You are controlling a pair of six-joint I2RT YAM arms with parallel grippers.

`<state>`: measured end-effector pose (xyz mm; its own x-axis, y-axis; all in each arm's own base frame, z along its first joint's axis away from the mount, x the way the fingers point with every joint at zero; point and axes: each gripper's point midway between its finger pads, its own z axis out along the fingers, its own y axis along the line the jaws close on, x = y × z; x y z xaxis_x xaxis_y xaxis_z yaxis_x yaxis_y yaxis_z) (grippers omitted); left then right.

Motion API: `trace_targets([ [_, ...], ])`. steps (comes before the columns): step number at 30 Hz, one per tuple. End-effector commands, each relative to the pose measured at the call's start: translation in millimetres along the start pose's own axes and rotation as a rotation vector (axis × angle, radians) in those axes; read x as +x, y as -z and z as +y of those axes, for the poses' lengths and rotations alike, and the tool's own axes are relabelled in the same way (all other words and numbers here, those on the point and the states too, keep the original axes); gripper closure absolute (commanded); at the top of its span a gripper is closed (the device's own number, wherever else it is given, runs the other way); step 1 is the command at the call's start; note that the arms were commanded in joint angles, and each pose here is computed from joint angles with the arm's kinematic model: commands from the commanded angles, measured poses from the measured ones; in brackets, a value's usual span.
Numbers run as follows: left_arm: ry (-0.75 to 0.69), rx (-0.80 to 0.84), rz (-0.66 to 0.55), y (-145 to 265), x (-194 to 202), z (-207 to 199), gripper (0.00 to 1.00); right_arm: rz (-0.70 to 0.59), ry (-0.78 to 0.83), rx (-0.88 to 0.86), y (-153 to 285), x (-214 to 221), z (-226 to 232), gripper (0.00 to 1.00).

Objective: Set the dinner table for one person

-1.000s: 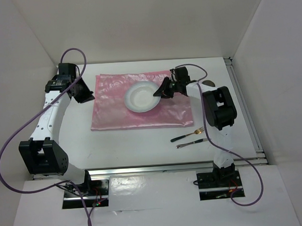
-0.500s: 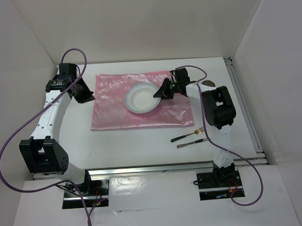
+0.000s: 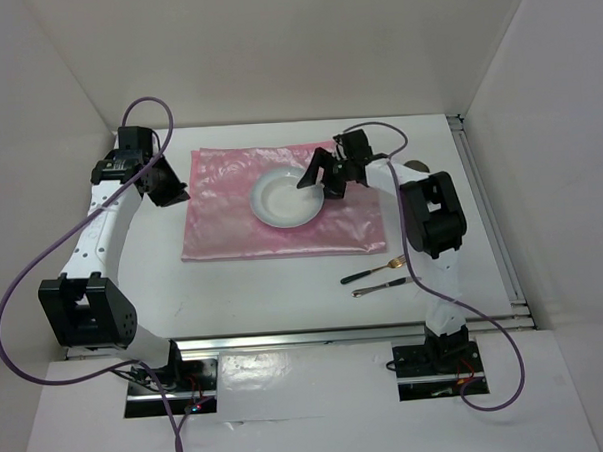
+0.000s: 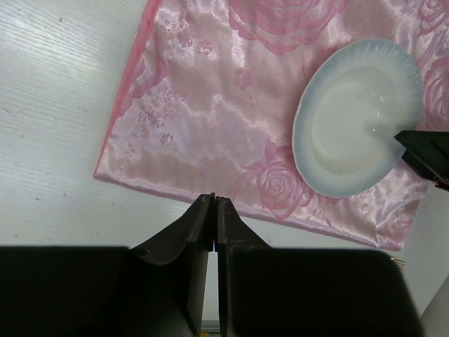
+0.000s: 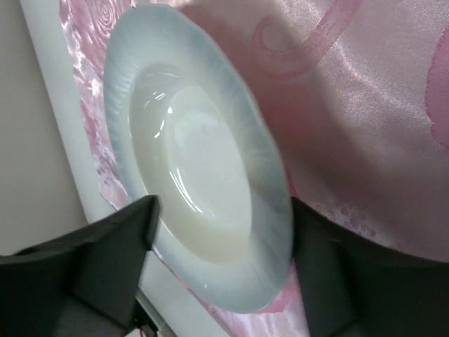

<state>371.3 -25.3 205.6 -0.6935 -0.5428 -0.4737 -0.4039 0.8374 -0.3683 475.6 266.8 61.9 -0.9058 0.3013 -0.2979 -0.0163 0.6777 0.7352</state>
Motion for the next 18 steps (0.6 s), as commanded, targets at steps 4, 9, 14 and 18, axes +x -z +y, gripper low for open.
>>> trace_targets([
  [4, -0.029, 0.022, 0.011, -0.7, 1.5, -4.3, 0.79, -0.08, 0.137, 0.131, 20.3, -24.5, 17.2, 0.01],
  [9, -0.03, 0.027, 0.004, -1.0, -0.4, -5.5, 0.79, -0.172, 0.19, 0.354, 56.8, -42.6, 4.6, 0.01],
  [14, -0.04, 0.024, -0.009, 0.6, -3.9, -5.6, 0.79, -0.375, 0.205, 0.47, 136.4, -79.3, 7.5, 0.0],
  [18, -0.049, 0.046, -0.018, 1.2, -3.3, -11.2, 0.79, -0.481, 0.145, 0.513, 198.6, -104.2, -14.3, 0.0],
])
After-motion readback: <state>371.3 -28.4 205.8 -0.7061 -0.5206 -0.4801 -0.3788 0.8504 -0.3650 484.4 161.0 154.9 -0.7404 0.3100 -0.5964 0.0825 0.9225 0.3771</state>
